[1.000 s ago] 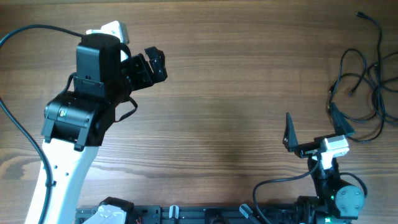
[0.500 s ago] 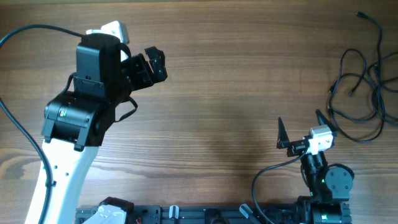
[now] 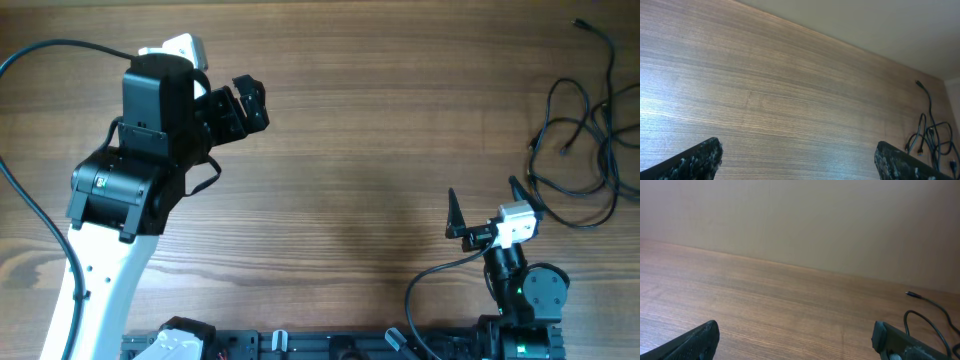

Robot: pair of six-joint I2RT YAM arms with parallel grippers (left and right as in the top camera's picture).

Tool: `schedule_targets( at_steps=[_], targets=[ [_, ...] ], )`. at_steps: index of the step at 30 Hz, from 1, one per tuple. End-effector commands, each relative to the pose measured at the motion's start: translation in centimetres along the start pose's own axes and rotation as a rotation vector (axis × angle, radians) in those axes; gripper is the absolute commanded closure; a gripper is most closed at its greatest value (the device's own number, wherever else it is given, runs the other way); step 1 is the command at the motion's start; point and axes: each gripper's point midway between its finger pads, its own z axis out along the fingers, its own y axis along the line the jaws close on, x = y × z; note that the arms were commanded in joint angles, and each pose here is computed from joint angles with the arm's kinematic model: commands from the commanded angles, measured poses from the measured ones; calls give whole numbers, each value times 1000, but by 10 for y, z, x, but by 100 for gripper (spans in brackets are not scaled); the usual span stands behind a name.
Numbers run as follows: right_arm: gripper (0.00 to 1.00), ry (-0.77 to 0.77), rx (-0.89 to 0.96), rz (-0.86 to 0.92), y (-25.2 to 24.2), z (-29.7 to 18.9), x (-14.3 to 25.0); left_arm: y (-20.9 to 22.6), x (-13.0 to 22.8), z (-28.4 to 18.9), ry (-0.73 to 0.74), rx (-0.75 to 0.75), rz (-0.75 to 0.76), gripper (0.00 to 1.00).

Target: Untangle cables

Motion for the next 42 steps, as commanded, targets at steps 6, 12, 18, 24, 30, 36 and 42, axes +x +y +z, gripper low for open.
schedule_targets(
  at_steps=[6,12,18,24,30,36,42],
  targets=[
    [0,-13,17,-12,-2,-1,-3,0,-3,0,-5,2,16,0],
    [0,-13,17,-12,-2,-1,-3,0,-3,0,-5,2,16,0],
    [0,-13,17,-12,-2,-1,-3,18,-21,-17,-125,-18,-18,0],
    [0,-13,17,-12,-2,-1,-3,46,-28,-35,-372,43,-54,0],
    [0,-13,17,-12,-2,-1,-3,79,1,-47,-565,79,-44,0],
    [0,-13,17,-12,-2,-1,-3,95,35,-50,-664,70,70,0],
    [0,-13,17,-12,-2,-1,-3,112,66,-44,-759,71,119,0]
  ],
)
